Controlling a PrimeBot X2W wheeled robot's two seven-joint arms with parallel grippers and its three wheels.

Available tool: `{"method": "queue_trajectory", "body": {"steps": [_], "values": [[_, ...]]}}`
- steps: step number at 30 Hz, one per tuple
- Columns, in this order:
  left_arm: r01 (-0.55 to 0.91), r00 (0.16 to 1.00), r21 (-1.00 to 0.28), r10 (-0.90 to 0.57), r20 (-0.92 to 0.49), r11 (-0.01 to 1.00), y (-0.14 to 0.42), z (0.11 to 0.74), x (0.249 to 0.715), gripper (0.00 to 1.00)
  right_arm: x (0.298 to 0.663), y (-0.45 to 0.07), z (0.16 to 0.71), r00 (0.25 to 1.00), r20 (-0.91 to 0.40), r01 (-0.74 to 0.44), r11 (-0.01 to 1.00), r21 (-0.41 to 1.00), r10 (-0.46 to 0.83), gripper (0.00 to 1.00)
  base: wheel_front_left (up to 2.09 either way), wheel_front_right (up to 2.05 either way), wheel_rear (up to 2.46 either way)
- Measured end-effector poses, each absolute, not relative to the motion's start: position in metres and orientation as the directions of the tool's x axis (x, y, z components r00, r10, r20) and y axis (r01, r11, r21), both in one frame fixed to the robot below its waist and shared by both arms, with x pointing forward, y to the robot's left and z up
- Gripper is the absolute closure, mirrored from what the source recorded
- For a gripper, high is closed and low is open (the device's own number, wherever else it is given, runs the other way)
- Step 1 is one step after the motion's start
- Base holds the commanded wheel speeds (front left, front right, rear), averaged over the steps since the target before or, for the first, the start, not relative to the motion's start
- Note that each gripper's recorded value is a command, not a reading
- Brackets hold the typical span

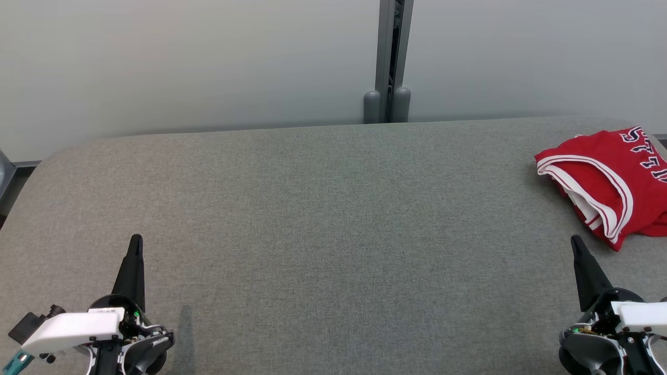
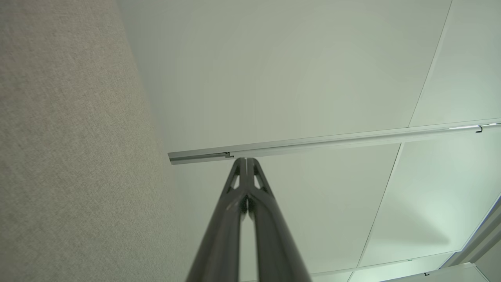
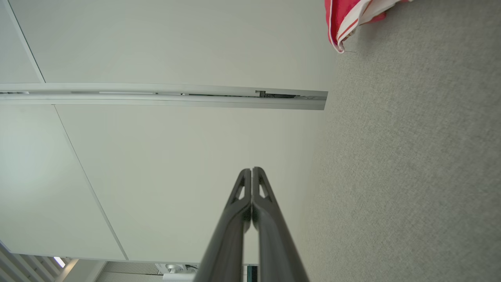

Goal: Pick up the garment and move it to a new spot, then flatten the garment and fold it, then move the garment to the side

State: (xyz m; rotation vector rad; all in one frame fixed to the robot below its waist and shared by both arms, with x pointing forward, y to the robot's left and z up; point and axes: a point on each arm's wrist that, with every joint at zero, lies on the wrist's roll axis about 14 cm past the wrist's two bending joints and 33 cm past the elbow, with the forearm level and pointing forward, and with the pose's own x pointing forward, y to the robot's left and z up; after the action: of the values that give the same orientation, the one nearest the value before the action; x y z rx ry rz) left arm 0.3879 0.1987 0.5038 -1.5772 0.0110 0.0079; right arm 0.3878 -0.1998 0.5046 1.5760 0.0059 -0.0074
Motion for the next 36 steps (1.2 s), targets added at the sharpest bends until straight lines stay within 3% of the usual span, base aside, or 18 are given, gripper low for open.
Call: {"method": "queue_trajectory", "body": {"steps": [36], "values": [[-0.012, 1.000, -1.000, -0.002, -0.012, -0.007, 0.1987, 0.5039, 0.3879, 1.00, 0.3878, -0.1997, 0.5046, 1.000, -0.008, 0.008, -0.005, 1.000, -0.001, 1.00, 0.00, 0.00, 0.00]]}}
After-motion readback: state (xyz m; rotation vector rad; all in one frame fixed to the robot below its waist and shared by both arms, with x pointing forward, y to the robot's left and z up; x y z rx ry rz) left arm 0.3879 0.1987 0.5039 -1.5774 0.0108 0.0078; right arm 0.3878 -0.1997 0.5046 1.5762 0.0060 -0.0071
